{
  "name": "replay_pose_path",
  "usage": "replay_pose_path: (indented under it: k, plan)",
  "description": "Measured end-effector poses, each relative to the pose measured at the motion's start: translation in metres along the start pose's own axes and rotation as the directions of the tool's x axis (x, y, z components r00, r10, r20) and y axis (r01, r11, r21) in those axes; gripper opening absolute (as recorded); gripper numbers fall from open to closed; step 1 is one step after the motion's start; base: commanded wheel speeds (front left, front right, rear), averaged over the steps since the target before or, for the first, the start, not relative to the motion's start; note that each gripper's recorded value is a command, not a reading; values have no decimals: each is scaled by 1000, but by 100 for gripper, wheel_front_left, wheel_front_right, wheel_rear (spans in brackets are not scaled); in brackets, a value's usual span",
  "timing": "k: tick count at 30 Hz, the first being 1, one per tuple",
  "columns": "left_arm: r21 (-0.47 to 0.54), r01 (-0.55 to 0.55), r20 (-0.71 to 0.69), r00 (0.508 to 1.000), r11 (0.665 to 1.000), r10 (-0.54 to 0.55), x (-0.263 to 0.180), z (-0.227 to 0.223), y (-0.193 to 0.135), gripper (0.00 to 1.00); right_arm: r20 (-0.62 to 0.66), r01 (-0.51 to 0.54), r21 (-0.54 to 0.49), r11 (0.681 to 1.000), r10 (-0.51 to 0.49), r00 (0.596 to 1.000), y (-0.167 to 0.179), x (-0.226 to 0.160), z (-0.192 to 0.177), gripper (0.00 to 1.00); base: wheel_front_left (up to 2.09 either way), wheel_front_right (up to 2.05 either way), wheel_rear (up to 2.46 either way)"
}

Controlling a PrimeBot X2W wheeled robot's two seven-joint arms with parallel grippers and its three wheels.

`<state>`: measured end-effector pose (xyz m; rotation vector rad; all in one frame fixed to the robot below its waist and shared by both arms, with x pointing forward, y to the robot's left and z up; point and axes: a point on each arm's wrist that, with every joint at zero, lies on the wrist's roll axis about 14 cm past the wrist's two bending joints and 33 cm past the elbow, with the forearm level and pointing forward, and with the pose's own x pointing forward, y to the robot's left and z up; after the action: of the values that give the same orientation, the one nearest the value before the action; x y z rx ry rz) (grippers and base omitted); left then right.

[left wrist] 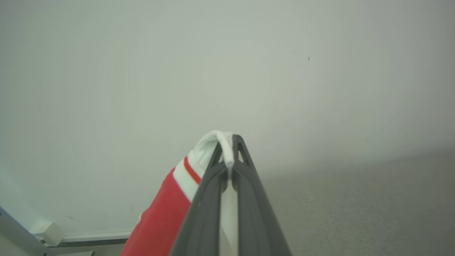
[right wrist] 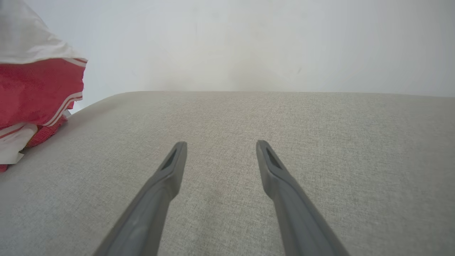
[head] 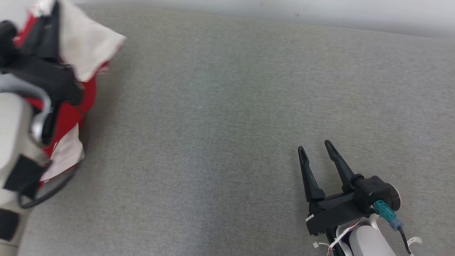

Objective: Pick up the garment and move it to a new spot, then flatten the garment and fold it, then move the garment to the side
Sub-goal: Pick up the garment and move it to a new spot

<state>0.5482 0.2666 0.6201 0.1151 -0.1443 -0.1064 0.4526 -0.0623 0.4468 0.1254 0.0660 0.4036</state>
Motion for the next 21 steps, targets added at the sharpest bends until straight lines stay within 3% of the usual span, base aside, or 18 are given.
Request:
replay_pose_path:
  k: [4,8,14,21]
  plan:
    - [-86,142,89,987,986,-134,18,23,-66,0,8,50,5,999,-50,999,-12,-12,6,100,0,0,0]
    - [-180,272,127,959,945,-252,23,23,-136,0,11,100,8,995,-100,995,-24,-26,9,100,0,0,0]
    - [-280,470,136,882,837,-450,15,12,-254,0,25,203,7,979,-203,979,-53,-52,17,100,0,0,0]
    - [-283,640,154,765,714,-625,-2,14,-352,0,37,308,27,951,-309,950,-79,-83,24,100,0,0,0]
